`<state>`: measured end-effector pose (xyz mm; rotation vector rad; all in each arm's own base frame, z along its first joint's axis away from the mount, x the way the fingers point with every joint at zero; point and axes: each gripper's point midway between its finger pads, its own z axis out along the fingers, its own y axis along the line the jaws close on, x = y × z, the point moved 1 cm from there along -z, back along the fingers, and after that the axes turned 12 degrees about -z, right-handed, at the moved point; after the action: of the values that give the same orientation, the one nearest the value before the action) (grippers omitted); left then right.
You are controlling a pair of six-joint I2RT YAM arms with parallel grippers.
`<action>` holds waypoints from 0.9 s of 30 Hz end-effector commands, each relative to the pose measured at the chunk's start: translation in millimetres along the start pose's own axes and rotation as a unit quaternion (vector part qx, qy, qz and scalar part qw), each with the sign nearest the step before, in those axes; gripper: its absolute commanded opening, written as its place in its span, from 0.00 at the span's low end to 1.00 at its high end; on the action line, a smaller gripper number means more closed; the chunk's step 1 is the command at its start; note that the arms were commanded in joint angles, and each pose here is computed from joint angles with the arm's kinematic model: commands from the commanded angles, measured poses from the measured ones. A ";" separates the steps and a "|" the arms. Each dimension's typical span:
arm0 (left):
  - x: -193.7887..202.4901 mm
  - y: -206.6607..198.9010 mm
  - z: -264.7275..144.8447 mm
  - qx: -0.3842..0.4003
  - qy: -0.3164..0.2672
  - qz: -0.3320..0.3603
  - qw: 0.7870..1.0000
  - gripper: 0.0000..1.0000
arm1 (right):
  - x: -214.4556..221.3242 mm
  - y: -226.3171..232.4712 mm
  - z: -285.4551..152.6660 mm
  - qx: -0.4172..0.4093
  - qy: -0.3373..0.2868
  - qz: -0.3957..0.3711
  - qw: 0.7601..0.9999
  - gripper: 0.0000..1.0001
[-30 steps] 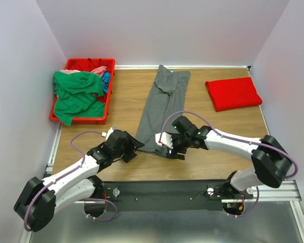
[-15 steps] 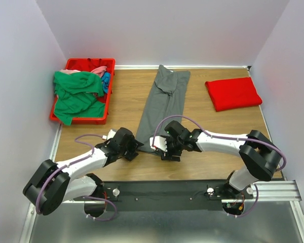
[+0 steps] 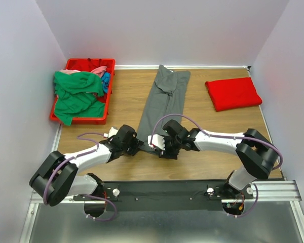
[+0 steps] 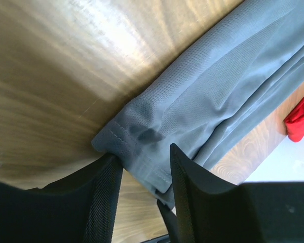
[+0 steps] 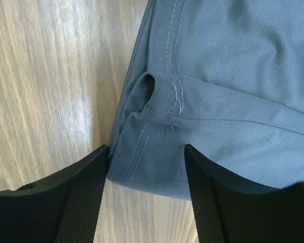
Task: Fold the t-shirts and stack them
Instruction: Fold the tshirt
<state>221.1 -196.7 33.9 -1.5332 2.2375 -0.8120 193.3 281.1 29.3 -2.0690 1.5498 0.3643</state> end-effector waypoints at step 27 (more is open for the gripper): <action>-22.0 9.9 -1.9 0.037 -0.039 0.068 0.996 0.00 | -3.3 22.4 6.8 -0.042 -0.018 0.000 0.999 0.00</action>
<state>216.1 -181.4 27.9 -1.3640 2.2446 -0.7926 188.3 290.7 27.0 -2.0617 1.5247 0.4142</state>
